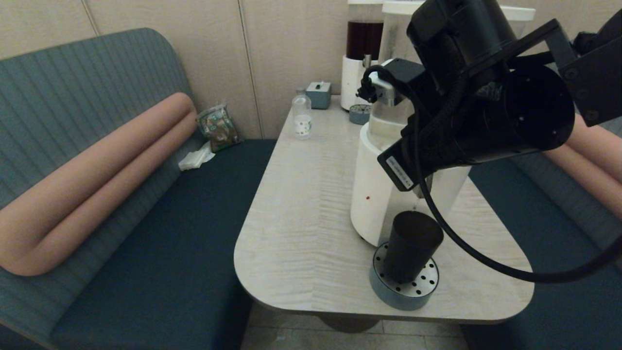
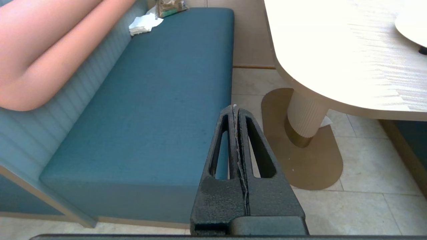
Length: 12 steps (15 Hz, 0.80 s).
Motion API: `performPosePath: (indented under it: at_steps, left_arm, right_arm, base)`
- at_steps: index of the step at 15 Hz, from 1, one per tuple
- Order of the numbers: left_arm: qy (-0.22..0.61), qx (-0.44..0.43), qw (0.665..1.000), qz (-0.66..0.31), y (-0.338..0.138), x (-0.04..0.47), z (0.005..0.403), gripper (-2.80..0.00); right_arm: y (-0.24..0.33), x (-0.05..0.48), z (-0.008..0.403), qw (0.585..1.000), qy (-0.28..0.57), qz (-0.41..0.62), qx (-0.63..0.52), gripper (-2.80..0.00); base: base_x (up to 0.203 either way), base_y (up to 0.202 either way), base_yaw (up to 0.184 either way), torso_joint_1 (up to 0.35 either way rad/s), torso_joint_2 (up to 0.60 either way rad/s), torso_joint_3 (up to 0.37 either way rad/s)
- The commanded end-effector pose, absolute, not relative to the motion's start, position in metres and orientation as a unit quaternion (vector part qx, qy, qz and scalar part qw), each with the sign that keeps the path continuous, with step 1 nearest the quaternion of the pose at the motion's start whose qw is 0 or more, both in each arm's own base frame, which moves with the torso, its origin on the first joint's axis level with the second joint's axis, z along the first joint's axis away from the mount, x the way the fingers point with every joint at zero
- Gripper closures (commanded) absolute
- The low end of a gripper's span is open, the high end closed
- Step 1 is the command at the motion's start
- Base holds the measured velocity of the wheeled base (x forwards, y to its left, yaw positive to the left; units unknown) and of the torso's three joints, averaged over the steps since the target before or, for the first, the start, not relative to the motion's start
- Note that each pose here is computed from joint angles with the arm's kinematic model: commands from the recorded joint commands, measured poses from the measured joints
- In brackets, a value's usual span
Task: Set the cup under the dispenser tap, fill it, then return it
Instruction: Turn off the faucet
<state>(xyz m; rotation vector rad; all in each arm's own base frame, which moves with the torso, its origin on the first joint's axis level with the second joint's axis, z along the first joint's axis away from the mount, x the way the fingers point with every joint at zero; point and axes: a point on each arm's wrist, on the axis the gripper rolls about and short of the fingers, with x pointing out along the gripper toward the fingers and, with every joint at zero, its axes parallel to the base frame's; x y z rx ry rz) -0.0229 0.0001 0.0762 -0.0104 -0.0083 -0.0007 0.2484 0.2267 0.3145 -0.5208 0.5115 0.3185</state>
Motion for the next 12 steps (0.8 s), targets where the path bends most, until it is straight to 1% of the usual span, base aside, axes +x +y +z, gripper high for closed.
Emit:
performPosePath:
  at_steps: [1, 12]
  left_arm:
    - [-0.004, -0.005, 1.000, 0.000, 0.0001, -0.0228, 0.0763, 0.00]
    - [-0.003, -0.005, 1.000, 0.000, 0.0001, -0.0228, 0.0762, 0.00]
  right_arm:
    - [0.2271, 0.2500, 0.3121, 0.920, 0.253, 0.153, -0.257, 0.00]
    - [0.2264, 0.2477, 0.3123, 0.918, 0.257, 0.155, -0.259, 0.00]
  base:
    - [0.000, 0.000, 0.000, 0.000, 0.00, 0.000]
    - [0.000, 0.000, 0.000, 0.000, 0.00, 0.000]
